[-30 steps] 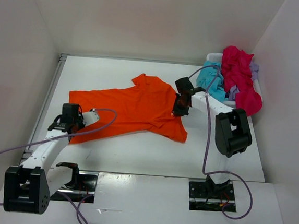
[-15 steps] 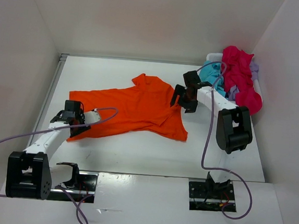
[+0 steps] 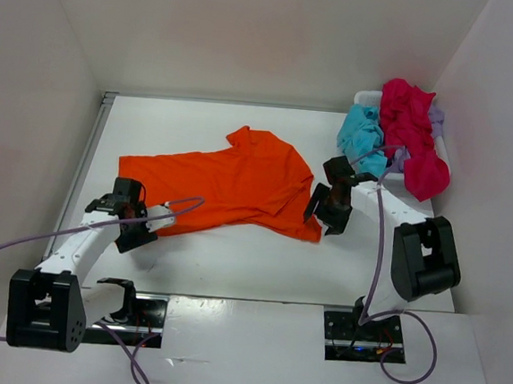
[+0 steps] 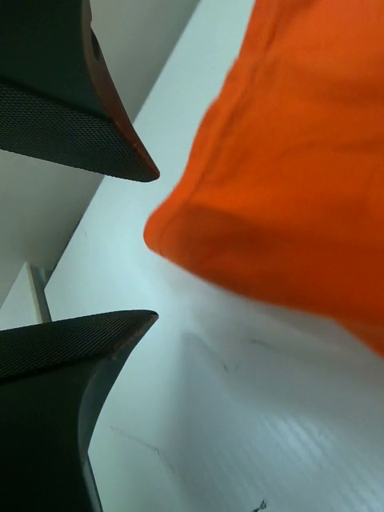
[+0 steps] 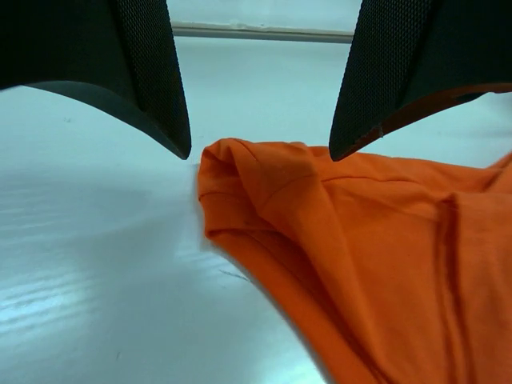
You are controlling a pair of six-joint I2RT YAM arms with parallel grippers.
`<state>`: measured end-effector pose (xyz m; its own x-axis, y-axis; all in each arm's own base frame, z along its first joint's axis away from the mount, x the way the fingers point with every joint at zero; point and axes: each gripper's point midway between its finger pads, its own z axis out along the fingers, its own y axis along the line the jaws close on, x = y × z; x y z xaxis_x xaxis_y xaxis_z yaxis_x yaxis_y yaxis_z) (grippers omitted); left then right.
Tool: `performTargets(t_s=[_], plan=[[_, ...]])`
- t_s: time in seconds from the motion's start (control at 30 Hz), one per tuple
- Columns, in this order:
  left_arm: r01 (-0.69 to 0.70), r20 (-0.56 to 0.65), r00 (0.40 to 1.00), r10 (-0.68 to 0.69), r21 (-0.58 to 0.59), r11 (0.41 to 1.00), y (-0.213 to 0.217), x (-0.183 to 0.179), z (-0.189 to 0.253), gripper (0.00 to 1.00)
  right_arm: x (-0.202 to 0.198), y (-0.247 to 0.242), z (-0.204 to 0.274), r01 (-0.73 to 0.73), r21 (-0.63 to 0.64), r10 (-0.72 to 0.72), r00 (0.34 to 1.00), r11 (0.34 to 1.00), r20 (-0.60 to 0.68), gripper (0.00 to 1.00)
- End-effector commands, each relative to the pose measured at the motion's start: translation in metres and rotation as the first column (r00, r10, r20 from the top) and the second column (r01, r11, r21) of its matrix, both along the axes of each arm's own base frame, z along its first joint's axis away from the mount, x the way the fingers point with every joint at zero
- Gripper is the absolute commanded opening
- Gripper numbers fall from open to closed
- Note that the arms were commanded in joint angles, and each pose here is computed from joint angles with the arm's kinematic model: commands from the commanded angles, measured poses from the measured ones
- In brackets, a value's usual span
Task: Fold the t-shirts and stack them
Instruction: Fold the flattened tshirt in 1/3 of the way
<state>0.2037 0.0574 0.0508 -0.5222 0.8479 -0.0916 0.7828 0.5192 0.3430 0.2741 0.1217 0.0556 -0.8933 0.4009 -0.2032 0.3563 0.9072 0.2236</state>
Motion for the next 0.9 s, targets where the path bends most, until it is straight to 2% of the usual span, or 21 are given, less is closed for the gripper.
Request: performTargets(t_s=[0.0, 0.07, 0.13, 0.17, 0.23, 0.27, 0.3, 0.33, 0.4, 0.47, 0.57, 0.63, 0.73, 0.77, 0.83, 0.87], plan=[[0.028, -0.050, 0.998, -0.028, -0.007, 1.000, -0.002, -0.011, -0.014, 0.73, -0.001, 0.020, -0.009, 0.005, 0.066, -0.004, 1.000, 0.998, -0.015, 0.75], [0.044, -0.045, 0.998, -0.043, 0.020, 0.999, 0.001, -0.011, -0.019, 0.73, -0.006, 0.025, -0.022, -0.008, 0.074, 0.011, 0.999, 0.997, -0.045, 0.75], [0.050, -0.054, 0.997, -0.048, 0.042, 0.998, 0.005, -0.014, -0.030, 0.73, -0.007, 0.027, -0.027, -0.003, 0.088, 0.007, 0.999, 0.996, -0.053, 0.71], [0.062, -0.055, 0.997, -0.060, 0.034, 0.997, 0.003, -0.014, -0.030, 0.72, -0.011, 0.028, -0.033, -0.004, 0.092, 0.010, 0.997, 0.996, -0.071, 0.58], [0.039, -0.008, 0.999, -0.039, 0.056, 0.998, 0.007, -0.004, -0.026, 0.54, -0.012, 0.028, -0.036, -0.003, 0.089, 0.010, 0.997, 0.996, -0.081, 0.35], [0.034, 0.006, 0.999, -0.034, 0.069, 0.997, 0.010, -0.001, -0.024, 0.45, -0.015, 0.023, -0.038, 0.011, 0.083, -0.002, 0.995, 0.997, -0.098, 0.12], [0.040, 0.008, 0.999, -0.041, 0.084, 0.996, 0.012, -0.001, -0.026, 0.35, -0.014, 0.019, -0.038, 0.012, 0.081, -0.005, 0.995, 0.997, -0.096, 0.03], [0.045, 0.019, 0.999, -0.047, 0.104, 0.994, 0.015, 0.001, -0.028, 0.17, -0.015, 0.006, -0.042, 0.041, 0.063, -0.033, 0.993, 0.997, -0.111, 0.00], [0.042, 0.028, 0.999, -0.045, 0.108, 0.993, 0.017, 0.003, -0.027, 0.05, -0.018, -0.005, -0.038, 0.065, 0.058, -0.057, 0.991, 0.996, -0.118, 0.00], [0.033, 0.027, 0.999, -0.037, 0.130, 0.991, 0.023, 0.002, -0.027, 0.00, -0.017, -0.018, -0.025, 0.095, 0.027, -0.092, 0.991, 0.995, -0.097, 0.00], [0.021, 0.064, 0.998, -0.029, 0.125, 0.992, 0.026, 0.012, -0.007, 0.00, -0.014, -0.023, -0.008, 0.103, -0.005, -0.103, 0.992, 0.995, -0.080, 0.00], [0.027, 0.084, 0.996, -0.036, 0.108, 0.994, 0.023, 0.020, 0.012, 0.00, -0.025, -0.044, 0.002, 0.084, -0.116, -0.097, 0.989, 0.990, -0.109, 0.00], [0.054, 0.048, 0.997, -0.059, 0.089, 0.995, 0.019, 0.016, 0.020, 0.00, -0.043, -0.057, 0.014, 0.056, -0.184, -0.088, 0.982, 0.981, -0.169, 0.01], [0.099, 0.034, 0.994, -0.102, 0.078, 0.992, 0.015, 0.014, 0.022, 0.00, -0.048, -0.064, 0.014, 0.037, -0.220, -0.079, 0.980, 0.975, -0.183, 0.05], [0.144, -0.043, 0.989, -0.141, 0.062, 0.988, 0.012, -0.005, 0.013, 0.00, -0.053, -0.059, 0.012, 0.021, -0.190, -0.060, 0.977, 0.982, -0.203, 0.15], [0.156, -0.054, 0.987, -0.153, 0.054, 0.986, 0.010, -0.010, 0.010, 0.01, -0.053, -0.057, 0.012, 0.012, -0.190, -0.051, 0.978, 0.982, -0.203, 0.26]])
